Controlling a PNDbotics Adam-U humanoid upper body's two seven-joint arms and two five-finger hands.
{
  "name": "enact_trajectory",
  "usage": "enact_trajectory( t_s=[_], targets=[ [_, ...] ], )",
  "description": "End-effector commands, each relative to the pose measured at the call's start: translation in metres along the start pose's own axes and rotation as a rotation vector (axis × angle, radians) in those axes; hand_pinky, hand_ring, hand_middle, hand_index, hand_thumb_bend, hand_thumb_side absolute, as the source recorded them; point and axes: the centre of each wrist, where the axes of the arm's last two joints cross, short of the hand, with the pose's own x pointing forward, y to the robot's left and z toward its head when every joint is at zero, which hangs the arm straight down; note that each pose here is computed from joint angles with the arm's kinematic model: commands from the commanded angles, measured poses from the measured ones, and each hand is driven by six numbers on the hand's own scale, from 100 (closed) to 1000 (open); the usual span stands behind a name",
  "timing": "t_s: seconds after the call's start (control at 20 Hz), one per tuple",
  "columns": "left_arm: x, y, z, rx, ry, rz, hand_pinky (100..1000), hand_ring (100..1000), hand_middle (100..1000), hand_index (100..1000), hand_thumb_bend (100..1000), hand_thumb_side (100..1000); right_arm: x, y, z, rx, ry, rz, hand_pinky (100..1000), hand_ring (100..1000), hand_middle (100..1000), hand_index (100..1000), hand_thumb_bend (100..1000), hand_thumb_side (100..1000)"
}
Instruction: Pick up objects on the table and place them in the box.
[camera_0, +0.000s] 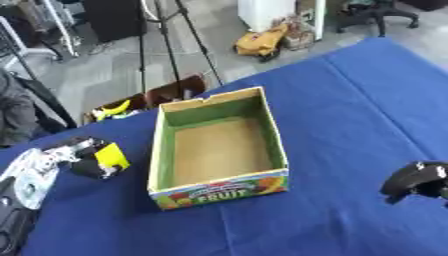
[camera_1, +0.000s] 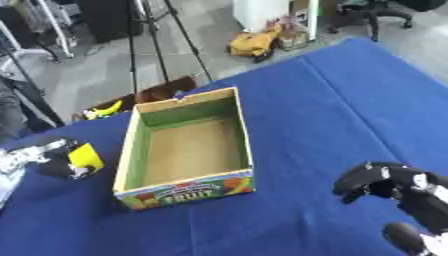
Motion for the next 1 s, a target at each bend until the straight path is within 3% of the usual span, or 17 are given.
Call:
enact_trajectory(
  t_s=[0.05,0.25,0.45,0.65,1.0],
  targets=[
    [-0.004,0.015,0.007,0.008,0.022,-0.02,753,630,657,845,340,351,0.008,-0.007,-0.001,0.003,-0.005,0.039,693,761,729,783,427,601],
    [-0.003,0.016,0.008,0.022,0.032,-0.022,710,578,590,777,103,259,0.008,-0.007,-0.001,0.002,-0.005,0.037,693,760,728,782,427,602],
    [0.0,0.014,0.007,0.046,0.025,-0.013,672,541,546,711,100,230,0.007,-0.007,0.0,0.001,-0.001,0.034,692,759,728,782,429,602],
    [0.009,0.018,0.008,0.109,-0.043,0.006,646,504,508,663,100,245,0.006,-0.006,0.001,-0.003,0.002,0.031,692,759,728,781,430,601],
    [0.053,0.05,0.024,0.213,-0.206,-0.108,651,511,511,666,100,238,0.003,-0.005,0.004,-0.013,0.012,0.014,692,758,728,781,434,597]
  ],
)
